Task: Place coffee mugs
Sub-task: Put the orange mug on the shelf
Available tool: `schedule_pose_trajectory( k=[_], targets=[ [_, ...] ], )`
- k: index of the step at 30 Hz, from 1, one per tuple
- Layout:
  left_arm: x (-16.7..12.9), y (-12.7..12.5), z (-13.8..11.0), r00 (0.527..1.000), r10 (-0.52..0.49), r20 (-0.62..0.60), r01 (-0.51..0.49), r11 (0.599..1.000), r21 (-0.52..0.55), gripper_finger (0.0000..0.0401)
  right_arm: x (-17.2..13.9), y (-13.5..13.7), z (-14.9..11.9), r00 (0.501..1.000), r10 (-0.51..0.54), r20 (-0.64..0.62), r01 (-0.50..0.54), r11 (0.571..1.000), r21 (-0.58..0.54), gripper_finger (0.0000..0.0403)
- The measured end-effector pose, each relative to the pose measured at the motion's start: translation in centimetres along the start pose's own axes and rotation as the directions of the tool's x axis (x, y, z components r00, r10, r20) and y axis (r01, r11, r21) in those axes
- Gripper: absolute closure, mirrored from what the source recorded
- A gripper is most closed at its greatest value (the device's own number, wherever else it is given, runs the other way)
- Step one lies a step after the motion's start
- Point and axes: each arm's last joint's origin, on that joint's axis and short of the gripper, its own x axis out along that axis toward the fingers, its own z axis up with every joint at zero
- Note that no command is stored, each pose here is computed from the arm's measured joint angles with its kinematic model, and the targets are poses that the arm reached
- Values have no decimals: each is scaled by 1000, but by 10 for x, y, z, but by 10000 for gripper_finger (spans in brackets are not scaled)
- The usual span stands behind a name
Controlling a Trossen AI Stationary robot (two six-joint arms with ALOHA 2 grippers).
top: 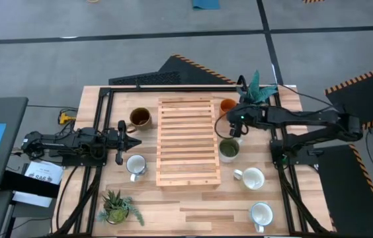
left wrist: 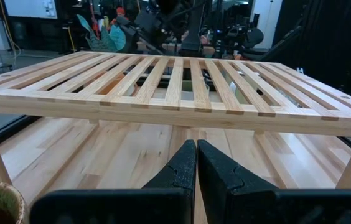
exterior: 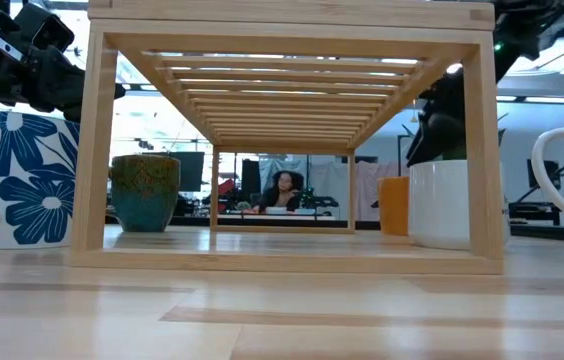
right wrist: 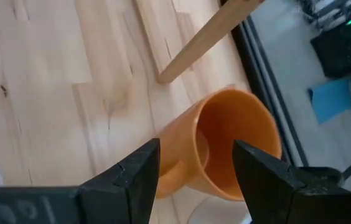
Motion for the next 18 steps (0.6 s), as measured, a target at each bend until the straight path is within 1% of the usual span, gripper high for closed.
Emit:
schedule_pose_trajectory(
  k=[4, 8, 11, 18],
  targets=[
    [0, 0, 0, 1000, 0, 0, 0, 1000, 0, 401, 9, 3, 2, 999, 0, -37, -1, 1000, -19, 177],
    [0, 0, 0, 1000, 0, 0, 0, 1000, 0, 401, 18, 0, 5, 995, -60, -77, 58, 998, -36, 177],
    [0, 0, 0, 1000, 0, 0, 0, 1000, 0, 401, 25, -2, 6, 994, -82, -77, 80, 996, -29, 177],
    [0, 0, 0, 1000, 0, 0, 0, 1000, 0, 401, 43, -2, 1, 987, -83, -141, 78, 996, -40, 177]
  ],
)
